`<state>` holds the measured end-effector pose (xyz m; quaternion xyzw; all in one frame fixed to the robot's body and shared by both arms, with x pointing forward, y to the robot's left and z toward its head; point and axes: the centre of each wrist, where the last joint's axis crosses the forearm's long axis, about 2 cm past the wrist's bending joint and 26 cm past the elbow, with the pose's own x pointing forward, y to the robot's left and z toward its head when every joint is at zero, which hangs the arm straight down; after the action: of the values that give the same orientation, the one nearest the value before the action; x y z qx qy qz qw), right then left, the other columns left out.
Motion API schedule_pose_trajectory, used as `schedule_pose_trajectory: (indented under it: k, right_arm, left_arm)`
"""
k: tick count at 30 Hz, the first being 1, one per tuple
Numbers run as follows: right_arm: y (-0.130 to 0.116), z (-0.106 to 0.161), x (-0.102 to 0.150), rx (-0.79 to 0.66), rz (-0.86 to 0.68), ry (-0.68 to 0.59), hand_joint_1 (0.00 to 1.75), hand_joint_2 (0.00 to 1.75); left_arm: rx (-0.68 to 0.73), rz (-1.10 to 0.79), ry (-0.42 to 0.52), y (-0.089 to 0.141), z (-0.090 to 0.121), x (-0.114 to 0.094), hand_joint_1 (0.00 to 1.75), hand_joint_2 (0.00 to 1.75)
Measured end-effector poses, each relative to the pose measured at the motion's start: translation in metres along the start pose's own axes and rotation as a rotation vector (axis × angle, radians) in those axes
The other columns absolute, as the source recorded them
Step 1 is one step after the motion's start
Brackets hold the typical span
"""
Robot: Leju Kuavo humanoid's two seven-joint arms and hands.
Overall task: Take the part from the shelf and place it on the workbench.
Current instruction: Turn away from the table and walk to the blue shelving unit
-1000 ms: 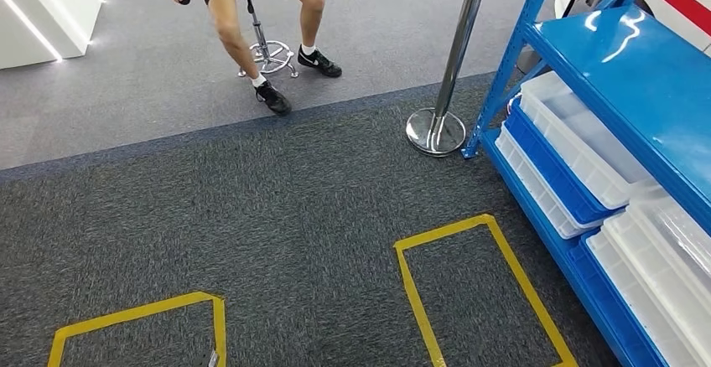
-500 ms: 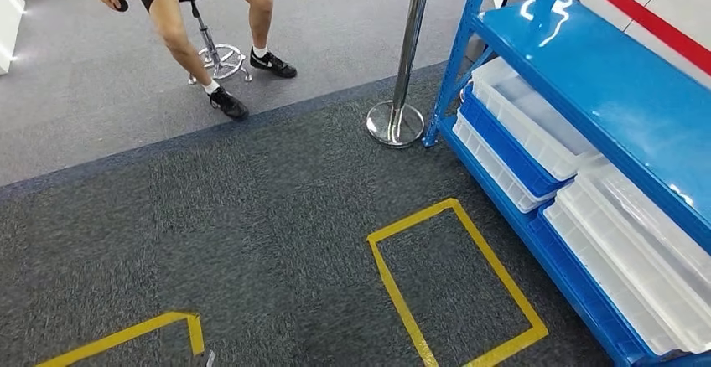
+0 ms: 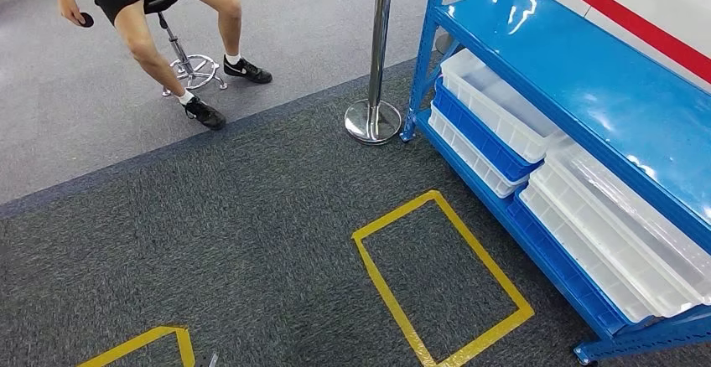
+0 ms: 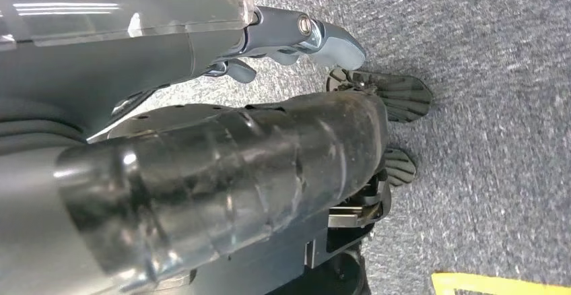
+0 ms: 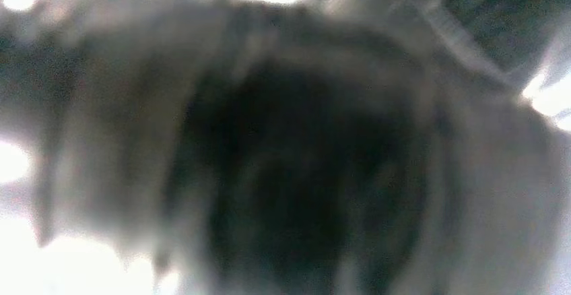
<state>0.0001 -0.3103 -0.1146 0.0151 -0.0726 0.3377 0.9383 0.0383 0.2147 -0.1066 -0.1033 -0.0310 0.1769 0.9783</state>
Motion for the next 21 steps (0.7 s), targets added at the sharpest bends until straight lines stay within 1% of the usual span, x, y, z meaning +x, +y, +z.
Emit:
schedule_pose_trajectory:
  k: [21]
  right_arm:
    - [-0.0010, 0.0000, 0.0002, 0.009, 0.004, -0.011, 0.00, 0.00]
  left_arm:
    - [0.007, -0.001, 0.019, 0.0004, 0.0000, -0.0024, 0.00, 0.00]
